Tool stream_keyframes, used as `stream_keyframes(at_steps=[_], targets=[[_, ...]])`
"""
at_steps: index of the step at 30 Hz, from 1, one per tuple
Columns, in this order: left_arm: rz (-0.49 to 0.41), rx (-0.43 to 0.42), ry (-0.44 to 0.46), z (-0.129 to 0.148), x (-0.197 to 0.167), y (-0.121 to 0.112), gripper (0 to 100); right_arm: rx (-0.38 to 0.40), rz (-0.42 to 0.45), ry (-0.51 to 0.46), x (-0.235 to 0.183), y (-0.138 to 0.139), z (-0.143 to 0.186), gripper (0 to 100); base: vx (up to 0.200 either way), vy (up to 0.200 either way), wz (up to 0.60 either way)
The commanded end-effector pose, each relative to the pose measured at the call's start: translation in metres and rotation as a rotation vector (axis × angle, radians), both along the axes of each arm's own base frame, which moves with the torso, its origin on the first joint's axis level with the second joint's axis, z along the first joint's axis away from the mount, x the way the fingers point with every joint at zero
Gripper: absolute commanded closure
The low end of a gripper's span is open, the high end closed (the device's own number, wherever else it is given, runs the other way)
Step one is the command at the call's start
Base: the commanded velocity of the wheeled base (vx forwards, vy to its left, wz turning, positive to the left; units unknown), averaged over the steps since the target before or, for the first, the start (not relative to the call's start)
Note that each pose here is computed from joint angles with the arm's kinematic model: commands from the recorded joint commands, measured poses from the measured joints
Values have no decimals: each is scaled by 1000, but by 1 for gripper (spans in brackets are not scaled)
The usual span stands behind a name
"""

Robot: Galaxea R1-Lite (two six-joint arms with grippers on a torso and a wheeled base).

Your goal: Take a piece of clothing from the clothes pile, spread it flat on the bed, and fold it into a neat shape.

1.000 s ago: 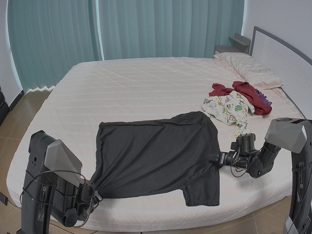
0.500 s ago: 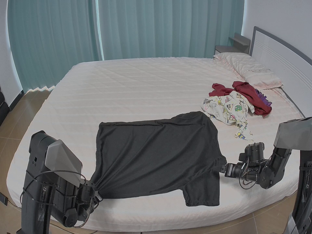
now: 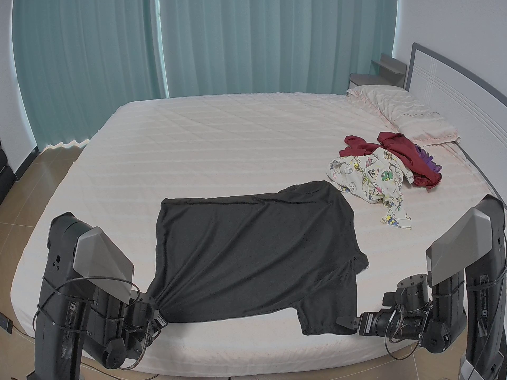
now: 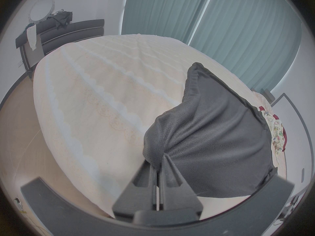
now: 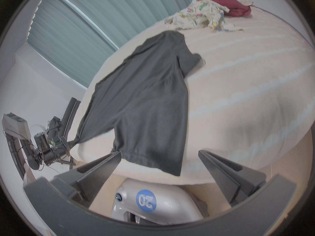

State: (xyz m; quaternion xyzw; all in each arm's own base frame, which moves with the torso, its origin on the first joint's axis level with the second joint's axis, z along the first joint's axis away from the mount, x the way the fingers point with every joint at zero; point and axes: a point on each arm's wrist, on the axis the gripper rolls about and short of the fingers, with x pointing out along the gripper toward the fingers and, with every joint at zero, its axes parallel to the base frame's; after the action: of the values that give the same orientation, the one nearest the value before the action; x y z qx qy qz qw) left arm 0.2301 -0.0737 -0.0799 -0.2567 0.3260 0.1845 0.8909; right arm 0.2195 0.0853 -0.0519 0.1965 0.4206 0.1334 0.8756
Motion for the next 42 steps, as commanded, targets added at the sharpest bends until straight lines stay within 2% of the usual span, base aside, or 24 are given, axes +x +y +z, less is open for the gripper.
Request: stream_keyframes(at_steps=[1, 16, 17, 25, 30, 34, 37, 41, 42], targets=[[1, -5, -13, 1, 1, 0, 100, -19, 25, 55, -8, 3, -12, 0, 0, 0, 0], [1, -4, -12, 0, 1, 0, 100, -16, 48, 32, -1, 14, -18, 0, 0, 0, 0], [1, -4, -12, 0, 1, 0, 100, -17, 48, 31, -1, 14, -18, 100, 0, 0, 0], [1, -4, -12, 0, 1, 0, 100, -19, 23, 71, -12, 5, -12, 100, 0, 0, 0], [3, 1, -11, 0, 0, 0, 100, 2, 1, 83, -22, -9, 4, 100, 0, 0, 0], [-7, 8, -6, 3, -4, -1, 100, 21, -18, 53, -21, -11, 16, 100, 0, 0, 0], [-7, 7, -17, 7, -4, -1, 100, 23, 1, 34, -24, -9, 28, 100, 0, 0, 0], [-8, 9, -12, 10, -7, 0, 100, 22, 7, 37, -27, -9, 36, 100, 0, 0, 0], [-11, 5, -33, 20, -9, 1, 100, 9, 3, 76, -34, -13, 43, 100, 0, 0, 0]])
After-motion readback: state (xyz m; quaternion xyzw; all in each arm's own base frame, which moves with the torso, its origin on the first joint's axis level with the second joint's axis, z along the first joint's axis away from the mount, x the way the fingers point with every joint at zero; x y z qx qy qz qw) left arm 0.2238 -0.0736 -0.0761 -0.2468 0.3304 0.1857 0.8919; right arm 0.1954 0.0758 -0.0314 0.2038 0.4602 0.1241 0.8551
